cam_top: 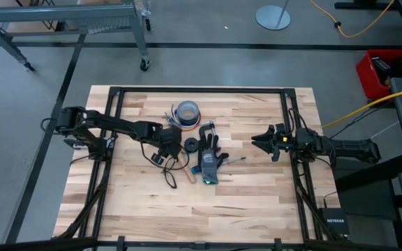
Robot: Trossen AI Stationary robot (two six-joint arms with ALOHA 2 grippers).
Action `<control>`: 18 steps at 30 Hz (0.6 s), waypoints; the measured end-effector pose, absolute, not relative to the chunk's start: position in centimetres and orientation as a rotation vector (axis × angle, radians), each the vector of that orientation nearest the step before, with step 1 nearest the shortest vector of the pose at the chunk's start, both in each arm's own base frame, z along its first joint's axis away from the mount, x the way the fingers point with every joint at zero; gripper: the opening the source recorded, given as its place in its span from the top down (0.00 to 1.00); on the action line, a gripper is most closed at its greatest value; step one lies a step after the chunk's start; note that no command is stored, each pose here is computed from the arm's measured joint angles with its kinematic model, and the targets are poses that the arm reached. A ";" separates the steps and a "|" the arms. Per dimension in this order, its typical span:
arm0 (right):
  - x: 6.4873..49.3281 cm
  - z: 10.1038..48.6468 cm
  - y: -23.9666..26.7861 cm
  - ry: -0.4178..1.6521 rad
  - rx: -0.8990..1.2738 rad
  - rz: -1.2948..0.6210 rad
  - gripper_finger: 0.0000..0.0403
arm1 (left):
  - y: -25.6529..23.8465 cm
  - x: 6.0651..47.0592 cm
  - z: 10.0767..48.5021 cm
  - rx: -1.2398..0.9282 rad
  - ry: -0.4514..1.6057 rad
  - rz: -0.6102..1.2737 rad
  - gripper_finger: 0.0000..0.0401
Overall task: Coil cords
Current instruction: Move the orange hammer to the upper right of the table
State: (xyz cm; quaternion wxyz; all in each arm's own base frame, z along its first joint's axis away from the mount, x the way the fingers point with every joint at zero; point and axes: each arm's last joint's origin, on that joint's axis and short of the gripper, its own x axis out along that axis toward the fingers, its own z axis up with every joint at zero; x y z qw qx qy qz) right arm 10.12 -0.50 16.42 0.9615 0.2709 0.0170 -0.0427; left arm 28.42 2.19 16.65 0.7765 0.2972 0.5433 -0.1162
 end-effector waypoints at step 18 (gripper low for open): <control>10.1 16.4 -0.5 0.034 0.549 -0.087 0.65 | 2.3 28.7 14.1 0.802 1.360 -0.324 0.71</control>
